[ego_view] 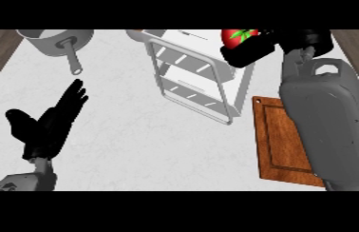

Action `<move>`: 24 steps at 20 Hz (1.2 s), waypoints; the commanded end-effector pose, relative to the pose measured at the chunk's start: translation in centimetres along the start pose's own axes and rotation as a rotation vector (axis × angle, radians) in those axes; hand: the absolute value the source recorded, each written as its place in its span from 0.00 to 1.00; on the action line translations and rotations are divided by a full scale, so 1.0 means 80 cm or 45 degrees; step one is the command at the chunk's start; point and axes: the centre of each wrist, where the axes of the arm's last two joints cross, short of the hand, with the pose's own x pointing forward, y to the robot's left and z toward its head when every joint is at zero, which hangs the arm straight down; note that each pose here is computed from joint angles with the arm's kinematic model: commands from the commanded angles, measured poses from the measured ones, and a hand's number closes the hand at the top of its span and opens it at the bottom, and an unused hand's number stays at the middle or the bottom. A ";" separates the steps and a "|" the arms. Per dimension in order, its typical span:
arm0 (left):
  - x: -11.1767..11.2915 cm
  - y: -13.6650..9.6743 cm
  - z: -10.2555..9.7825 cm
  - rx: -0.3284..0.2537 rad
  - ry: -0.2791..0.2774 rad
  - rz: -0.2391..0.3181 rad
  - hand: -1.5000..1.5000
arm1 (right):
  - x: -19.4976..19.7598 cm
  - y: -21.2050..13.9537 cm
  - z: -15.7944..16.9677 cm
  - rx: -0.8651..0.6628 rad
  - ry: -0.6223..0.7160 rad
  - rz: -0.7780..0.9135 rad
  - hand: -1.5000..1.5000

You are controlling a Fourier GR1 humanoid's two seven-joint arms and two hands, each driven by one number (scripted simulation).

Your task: Pick the tomato from the cutting board and place it in the tiered basket

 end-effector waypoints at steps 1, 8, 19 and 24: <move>-0.012 0.000 -0.002 -0.008 -0.005 0.010 0.50 | -0.002 0.050 -0.003 0.036 0.012 0.041 1.00; -0.004 -0.007 -0.002 -0.009 -0.004 0.001 0.50 | 0.005 0.088 -0.023 -0.057 0.008 0.110 1.00; 0.007 -0.002 0.013 -0.004 -0.009 -0.007 0.50 | -0.024 0.100 -0.077 -0.195 -0.018 -0.039 0.00; -0.001 -0.035 0.013 -0.015 -0.008 0.004 0.50 | -0.014 0.132 -0.082 -0.216 -0.013 -0.067 0.00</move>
